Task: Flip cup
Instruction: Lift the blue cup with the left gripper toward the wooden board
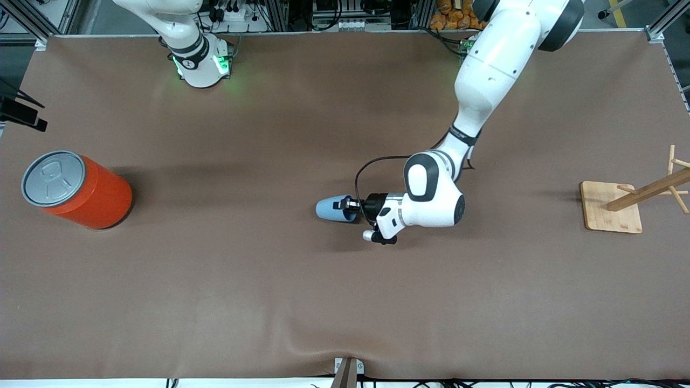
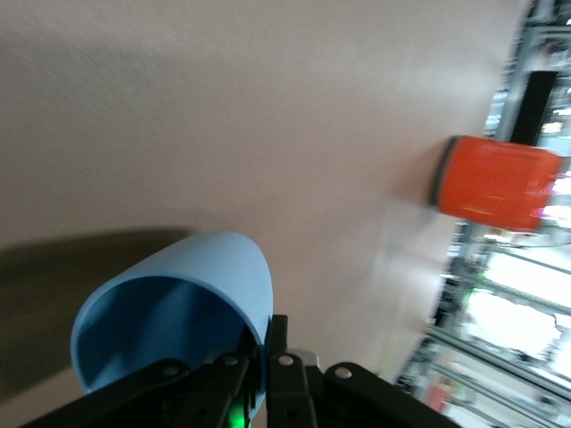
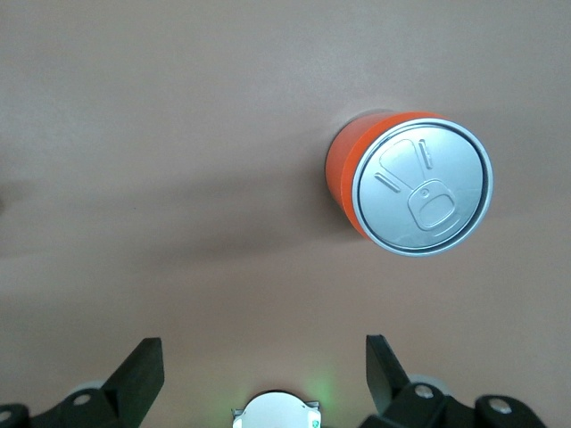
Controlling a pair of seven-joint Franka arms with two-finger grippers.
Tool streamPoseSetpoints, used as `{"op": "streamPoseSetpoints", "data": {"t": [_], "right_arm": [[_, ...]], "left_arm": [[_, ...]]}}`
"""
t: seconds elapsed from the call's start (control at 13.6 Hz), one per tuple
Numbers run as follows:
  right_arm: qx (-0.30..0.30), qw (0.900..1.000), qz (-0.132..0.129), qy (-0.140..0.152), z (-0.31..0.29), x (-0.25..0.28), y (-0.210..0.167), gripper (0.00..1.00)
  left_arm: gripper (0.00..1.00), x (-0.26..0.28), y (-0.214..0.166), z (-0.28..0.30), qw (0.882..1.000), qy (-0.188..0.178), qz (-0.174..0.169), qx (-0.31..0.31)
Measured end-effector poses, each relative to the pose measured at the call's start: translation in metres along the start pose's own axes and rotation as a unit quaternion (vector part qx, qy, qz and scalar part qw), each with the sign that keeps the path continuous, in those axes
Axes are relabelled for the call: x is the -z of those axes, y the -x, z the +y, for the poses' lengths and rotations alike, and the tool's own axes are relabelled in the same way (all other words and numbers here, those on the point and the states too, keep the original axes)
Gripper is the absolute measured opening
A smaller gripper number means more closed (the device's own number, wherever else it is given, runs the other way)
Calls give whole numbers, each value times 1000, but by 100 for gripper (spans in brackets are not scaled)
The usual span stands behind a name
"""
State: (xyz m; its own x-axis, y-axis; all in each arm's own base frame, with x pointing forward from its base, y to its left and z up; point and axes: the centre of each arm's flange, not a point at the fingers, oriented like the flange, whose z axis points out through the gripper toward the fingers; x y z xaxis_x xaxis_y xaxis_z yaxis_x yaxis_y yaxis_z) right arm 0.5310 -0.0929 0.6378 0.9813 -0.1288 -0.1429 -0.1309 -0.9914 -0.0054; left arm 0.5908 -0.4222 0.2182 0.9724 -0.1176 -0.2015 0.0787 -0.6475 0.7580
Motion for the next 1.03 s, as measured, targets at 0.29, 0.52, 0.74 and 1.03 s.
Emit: {"op": "streamPoseSetpoints", "data": {"t": [0.29, 0.52, 0.74, 1.03], "right_arm": [[0, 1000, -1, 0, -1, 0, 0, 100], [0, 1000, -1, 0, 0, 0, 0, 100], [0, 1000, -3, 1, 0, -1, 0, 100], [0, 1000, -7, 1, 0, -3, 0, 100]], "left_arm": [[5, 64, 10, 68, 994, -104, 24, -11], [5, 117, 9, 71, 987, -157, 26, -20], [5, 190, 0, 35, 979, -204, 11, 0], [5, 277, 8, -26, 947, -321, 16, 16]]}}
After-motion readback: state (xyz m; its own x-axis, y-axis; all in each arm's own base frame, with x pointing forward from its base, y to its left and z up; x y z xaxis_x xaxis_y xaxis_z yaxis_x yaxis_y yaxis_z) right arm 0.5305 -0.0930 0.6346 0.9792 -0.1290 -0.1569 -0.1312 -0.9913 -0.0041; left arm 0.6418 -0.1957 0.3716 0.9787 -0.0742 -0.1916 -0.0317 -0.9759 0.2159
